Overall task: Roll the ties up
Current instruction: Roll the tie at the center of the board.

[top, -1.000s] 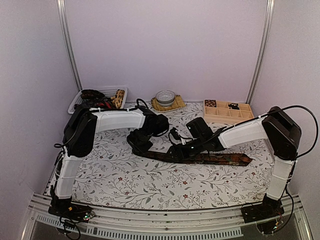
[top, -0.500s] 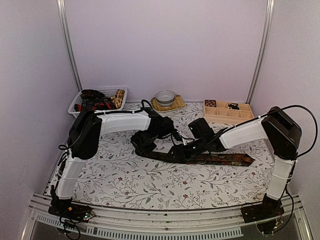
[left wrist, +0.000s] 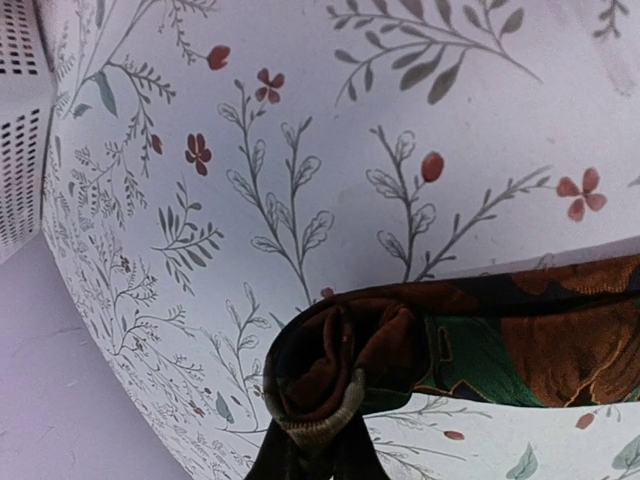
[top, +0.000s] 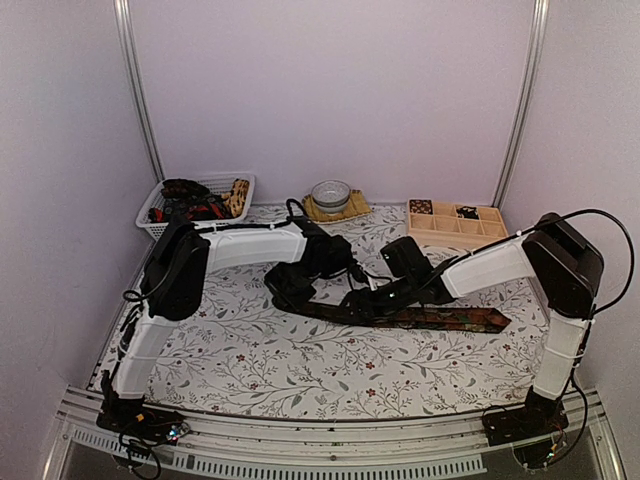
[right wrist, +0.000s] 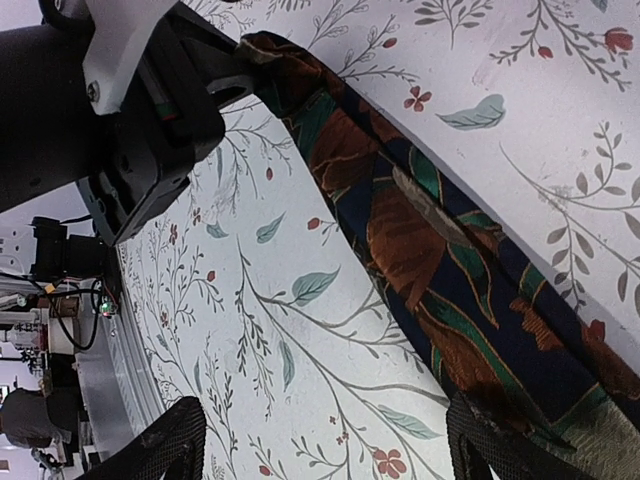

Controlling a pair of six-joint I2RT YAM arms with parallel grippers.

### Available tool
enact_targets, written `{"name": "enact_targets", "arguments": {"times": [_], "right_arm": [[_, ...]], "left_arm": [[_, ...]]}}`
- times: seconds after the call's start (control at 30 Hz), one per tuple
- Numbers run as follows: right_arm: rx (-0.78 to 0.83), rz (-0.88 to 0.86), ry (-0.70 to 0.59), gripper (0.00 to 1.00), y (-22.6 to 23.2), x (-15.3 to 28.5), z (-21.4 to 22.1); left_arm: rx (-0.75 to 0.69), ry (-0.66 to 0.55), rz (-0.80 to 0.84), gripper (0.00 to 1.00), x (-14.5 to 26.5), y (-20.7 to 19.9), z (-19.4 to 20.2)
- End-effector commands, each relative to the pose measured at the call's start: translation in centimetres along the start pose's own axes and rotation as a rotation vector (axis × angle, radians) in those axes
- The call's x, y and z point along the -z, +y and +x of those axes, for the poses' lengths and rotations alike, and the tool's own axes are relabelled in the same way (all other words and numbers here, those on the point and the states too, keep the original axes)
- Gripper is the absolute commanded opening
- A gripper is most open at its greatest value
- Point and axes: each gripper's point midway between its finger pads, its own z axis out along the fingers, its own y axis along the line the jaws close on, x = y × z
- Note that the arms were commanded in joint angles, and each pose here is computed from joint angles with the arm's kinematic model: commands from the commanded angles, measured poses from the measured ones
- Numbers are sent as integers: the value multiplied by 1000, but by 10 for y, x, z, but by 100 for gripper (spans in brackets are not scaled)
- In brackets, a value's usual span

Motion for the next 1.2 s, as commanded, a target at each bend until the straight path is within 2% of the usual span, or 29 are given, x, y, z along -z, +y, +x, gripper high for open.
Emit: {"name": "enact_targets", "arguments": {"times": [0.0,0.23,0.37,0.53,0.63,0.83,0.97,1.17], "right_arm": [[-17,-58,-2,83,4,0,3],[36,-69,-75,83,26,40,-16],[18,-12,-124,82,6,61,-26],[-44,-1,-173,74,-23,79,-25],[-73,-2,-164,70,-32,77,-23],[-147,-38,-88,46,-45,59,-10],[-190,-31,-56,42,-54,51,-1],[-223,-21,-32,40,-62,44,6]], "left_arm": [[-29,3,-125,0,3,5,7],[-40,13,-180,0,-3,16,13],[-35,1,-164,0,-3,16,7],[-31,-10,-148,0,-3,16,0],[-30,-12,-119,0,-5,11,-2],[-25,-23,-81,0,-2,5,-6],[-30,-17,-92,0,-3,7,-5],[-53,16,-150,0,-9,7,2]]}}
